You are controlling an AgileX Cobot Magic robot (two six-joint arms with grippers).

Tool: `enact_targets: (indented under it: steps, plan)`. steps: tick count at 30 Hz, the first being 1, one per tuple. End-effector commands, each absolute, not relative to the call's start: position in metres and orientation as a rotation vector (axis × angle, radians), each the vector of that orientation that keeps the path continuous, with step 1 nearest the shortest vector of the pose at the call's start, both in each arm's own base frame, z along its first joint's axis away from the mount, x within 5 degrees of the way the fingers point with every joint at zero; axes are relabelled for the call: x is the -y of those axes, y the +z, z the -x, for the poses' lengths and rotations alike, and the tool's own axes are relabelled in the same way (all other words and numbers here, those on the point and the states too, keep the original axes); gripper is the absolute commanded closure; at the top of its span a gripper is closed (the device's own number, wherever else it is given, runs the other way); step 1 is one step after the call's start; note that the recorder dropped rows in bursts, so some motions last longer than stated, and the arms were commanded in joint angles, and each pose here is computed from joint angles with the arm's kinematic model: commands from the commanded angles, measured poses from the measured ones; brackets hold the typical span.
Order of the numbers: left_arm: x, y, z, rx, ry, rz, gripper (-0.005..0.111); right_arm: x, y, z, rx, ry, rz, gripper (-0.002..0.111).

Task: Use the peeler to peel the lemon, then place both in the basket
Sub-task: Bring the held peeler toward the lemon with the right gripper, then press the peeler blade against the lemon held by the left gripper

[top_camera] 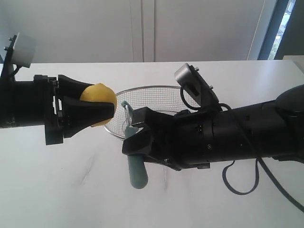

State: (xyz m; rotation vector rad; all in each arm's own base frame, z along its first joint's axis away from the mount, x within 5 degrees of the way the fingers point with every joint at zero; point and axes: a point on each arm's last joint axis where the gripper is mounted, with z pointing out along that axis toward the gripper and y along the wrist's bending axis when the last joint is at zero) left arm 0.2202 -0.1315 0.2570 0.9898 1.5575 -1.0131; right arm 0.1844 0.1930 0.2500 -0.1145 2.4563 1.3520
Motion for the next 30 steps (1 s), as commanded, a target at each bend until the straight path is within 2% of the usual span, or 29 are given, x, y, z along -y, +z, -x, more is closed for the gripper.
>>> enact_targets:
  steps: [1, 30]
  plan:
    - [0.133, 0.264, -0.219, -1.401, -0.95, -1.073, 0.107, -0.195, 0.252, -0.181, -2.456, 1.404, 0.13, 0.108]
    - [0.134, 0.265, -0.218, -1.385, -0.967, -1.076, 0.107, -0.2, 0.237, -0.184, -2.527, 1.416, 0.122, 0.108]
